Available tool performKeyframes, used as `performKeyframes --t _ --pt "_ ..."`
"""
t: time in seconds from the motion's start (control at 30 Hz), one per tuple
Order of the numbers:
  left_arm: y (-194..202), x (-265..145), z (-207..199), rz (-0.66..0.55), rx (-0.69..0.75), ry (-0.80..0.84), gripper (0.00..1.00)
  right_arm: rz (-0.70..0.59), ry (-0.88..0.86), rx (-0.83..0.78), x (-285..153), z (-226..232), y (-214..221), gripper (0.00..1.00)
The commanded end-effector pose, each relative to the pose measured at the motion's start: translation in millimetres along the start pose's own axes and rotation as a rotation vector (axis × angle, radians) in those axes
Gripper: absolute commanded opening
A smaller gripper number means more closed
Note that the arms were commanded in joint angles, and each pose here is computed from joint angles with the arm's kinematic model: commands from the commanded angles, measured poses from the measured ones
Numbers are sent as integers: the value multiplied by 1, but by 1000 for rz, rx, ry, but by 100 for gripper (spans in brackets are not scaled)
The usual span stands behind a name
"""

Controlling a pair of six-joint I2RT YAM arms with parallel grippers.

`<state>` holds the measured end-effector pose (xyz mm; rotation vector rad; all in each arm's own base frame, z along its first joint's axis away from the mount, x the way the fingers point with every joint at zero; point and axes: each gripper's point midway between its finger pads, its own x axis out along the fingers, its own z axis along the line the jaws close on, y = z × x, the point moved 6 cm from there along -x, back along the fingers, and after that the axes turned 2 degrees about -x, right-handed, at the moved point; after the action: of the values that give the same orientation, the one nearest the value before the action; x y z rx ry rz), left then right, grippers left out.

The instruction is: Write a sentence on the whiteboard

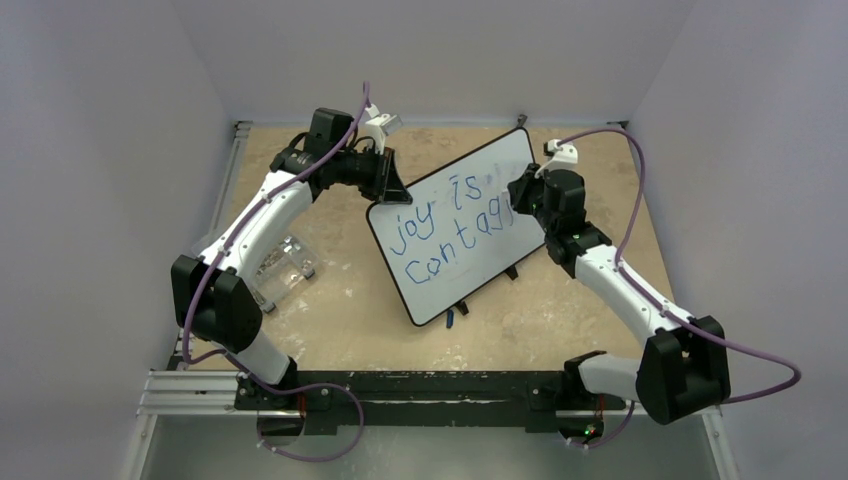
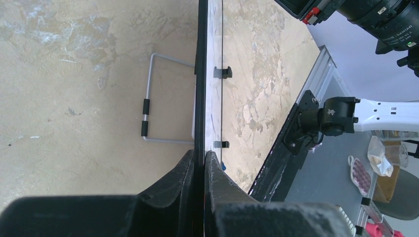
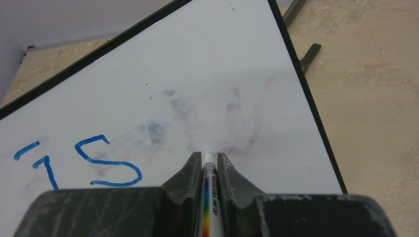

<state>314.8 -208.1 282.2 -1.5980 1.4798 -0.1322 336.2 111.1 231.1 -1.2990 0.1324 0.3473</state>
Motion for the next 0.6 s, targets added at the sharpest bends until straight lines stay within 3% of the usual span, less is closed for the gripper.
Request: performKeyframes --t 0.0,0.57 --pt "-17 -10 -6 -80 125 -25 0 -69 -22 16 2 6 -19 0" --pt "-17 -9 -5 -79 123 -24 0 -90 20 0 -10 -2 -30 0"
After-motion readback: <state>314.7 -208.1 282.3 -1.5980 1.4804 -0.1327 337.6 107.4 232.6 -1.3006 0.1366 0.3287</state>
